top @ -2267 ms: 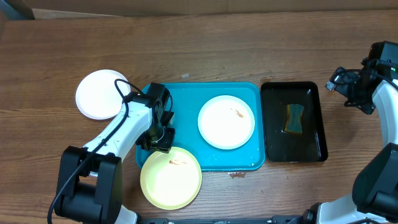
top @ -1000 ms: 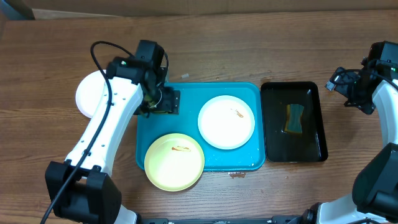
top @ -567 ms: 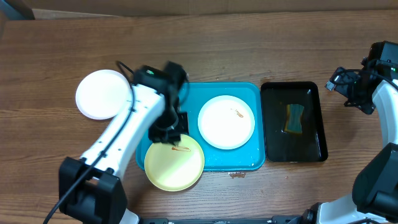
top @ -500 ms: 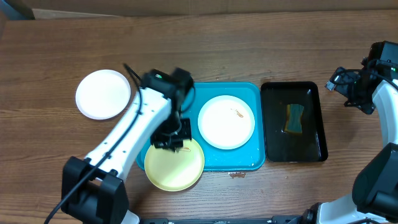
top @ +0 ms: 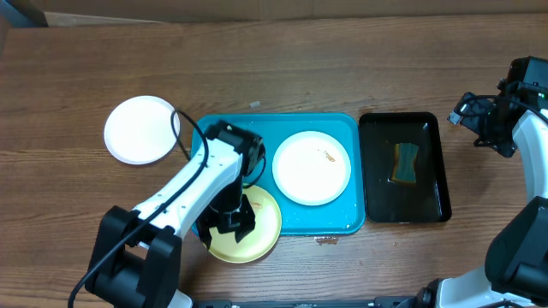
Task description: Clean dirty plates on tray and stack at the side
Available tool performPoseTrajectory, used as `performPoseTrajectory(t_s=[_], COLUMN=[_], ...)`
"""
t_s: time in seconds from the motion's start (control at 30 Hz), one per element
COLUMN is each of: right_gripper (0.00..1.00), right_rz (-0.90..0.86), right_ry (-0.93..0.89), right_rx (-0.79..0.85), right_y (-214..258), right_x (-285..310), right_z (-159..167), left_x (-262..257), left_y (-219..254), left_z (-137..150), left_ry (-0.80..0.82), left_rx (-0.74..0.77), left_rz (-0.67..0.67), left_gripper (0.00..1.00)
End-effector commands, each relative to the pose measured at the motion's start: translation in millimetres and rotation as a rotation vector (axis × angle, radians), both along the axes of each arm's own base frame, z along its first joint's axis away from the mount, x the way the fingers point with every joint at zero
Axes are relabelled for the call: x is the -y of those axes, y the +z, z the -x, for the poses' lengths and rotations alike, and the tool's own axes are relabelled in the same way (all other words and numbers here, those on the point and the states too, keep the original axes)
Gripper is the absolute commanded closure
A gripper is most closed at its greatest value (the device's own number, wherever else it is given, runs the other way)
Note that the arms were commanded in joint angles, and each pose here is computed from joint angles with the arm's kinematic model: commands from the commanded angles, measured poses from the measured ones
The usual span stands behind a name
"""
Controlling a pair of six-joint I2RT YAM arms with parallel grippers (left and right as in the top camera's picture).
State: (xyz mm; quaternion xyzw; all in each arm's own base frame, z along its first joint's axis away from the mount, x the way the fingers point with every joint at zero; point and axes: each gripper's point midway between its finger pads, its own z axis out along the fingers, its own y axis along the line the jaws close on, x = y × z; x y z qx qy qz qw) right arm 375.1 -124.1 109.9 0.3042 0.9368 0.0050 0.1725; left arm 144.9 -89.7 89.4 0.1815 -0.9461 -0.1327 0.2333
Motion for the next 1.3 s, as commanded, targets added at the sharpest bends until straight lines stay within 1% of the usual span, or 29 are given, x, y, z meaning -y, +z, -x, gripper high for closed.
performPoseTrajectory(t_s=[0.0, 0.17, 0.37, 0.57, 0.7, 0.77, 0.87, 1.0, 1.13, 1.23, 1.27], right_gripper=[0.0, 0.0, 0.0, 0.0, 0.0, 0.0, 0.0, 0.0, 0.0, 0.0, 0.0], right_rz=[0.006, 0.006, 0.006, 0.006, 0.006, 0.006, 0.006, 0.006, 0.006, 0.006, 0.006], right_ry=[-0.002, -0.002, -0.002, -0.002, -0.002, -0.002, -0.002, -0.002, -0.002, -0.002, -0.002], right_rx=[0.023, 0.023, 0.023, 0.023, 0.023, 0.023, 0.023, 0.023, 0.023, 0.023, 0.023], right_y=[7, 7, 7, 7, 7, 7, 7, 7, 7, 7, 7], right_x=[-1, -1, -1, -1, -1, -1, -1, -1, -1, -1, -1], right_z=[-2, -2, -2, -2, -2, -2, -2, -2, -2, -2, -2], left_x=[-8, -14, -27, -22, -22, -23, -22, -13, -8, -8, -8], left_y=[-12, -24, -26, -20, -16, -20, -30, -46, -57, -57, -58], left_z=[8, 4, -8, -19, -16, -11, 0, 10, 8, 5, 5], left_ry=[0.172, 0.208, 0.256, 0.303, 0.351, 0.385, 0.442, 0.481, 0.492, 0.494, 0.493], left_rx=[0.041, 0.08, 0.175, 0.288, 0.361, 0.391, 0.402, 0.362, 0.374, 0.385, 0.388], left_rz=[-0.094, -0.127, -0.23, -0.18, -0.14, -0.128, -0.111, -0.056, -0.023, -0.017, -0.019], left_gripper=[0.38, 0.39, 0.42, 0.44, 0.43, 0.41, 0.38, 0.38, 0.4, 0.45, 0.48])
